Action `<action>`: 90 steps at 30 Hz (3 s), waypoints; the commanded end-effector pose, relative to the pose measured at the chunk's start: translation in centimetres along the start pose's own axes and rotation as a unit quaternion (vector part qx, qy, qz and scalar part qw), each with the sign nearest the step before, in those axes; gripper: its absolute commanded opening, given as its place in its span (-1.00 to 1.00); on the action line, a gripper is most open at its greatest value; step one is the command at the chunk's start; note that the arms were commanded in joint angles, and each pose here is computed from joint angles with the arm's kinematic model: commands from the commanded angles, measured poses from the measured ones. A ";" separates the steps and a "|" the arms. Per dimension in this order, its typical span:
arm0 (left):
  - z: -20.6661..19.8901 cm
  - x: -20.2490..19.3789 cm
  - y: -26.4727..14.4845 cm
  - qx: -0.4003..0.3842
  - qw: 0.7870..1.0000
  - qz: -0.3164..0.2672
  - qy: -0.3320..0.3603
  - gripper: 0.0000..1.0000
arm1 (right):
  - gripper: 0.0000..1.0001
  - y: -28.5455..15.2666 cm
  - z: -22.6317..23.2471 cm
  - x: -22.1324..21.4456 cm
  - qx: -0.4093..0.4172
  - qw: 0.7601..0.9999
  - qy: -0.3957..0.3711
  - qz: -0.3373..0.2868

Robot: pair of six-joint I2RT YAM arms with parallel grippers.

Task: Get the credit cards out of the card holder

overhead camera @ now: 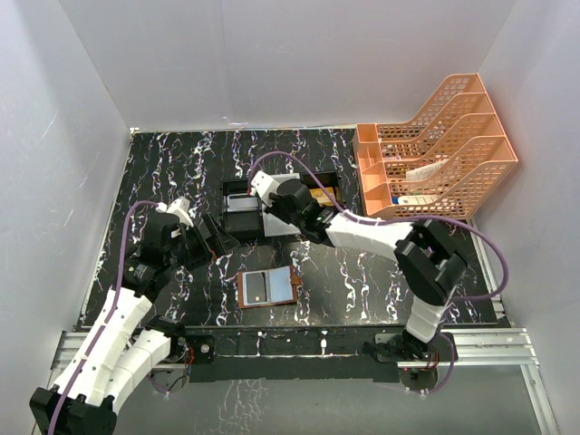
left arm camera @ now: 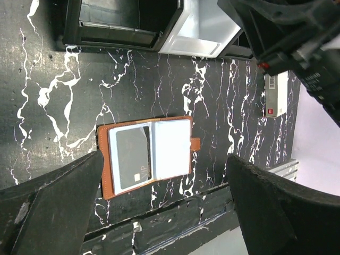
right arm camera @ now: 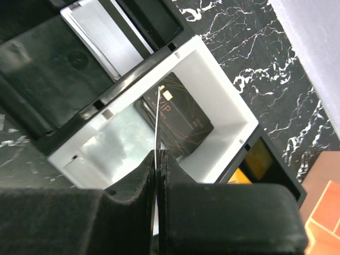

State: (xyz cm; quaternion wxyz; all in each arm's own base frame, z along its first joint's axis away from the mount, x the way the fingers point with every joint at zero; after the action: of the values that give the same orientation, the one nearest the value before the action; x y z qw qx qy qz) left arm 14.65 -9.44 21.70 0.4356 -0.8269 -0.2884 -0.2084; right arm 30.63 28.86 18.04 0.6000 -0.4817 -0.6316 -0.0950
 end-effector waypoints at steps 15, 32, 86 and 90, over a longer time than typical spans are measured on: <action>0.0 -0.4 -0.1 -0.005 1.000 0.025 0.001 0.97 | -1.00 6.7 -4.0 1.5 -0.050 0.986 -0.152 -0.045; 0.0 -0.6 0.1 -0.007 0.999 0.031 -0.005 0.97 | -1.00 10.1 -4.5 -1.2 -0.001 0.976 -0.220 0.013; 0.9 -1.4 -0.4 0.011 0.999 -0.018 -0.035 0.97 | 0.96 -7.2 -5.8 4.5 -0.074 0.914 0.393 -0.074; 0.9 -1.8 0.1 0.004 0.999 -0.003 -0.046 0.97 | 0.95 -8.6 -2.7 3.3 0.031 0.868 0.494 -0.035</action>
State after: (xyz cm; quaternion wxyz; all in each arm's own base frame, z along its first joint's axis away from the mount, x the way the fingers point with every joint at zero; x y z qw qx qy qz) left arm 13.42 -9.22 20.66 0.4193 -0.8311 -0.3117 -0.1903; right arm 30.25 23.31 26.92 0.7411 -0.3975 -0.4062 -0.3575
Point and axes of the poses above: each gripper's point midway between its finger pads, its own y axis out along the fingers, its own z axis along the line the jaws close on, x = y × z, the point moved 9 cm from there along -y, back along the fingers, and after that the axes turned 10 degrees about y, right-handed, at the moved point
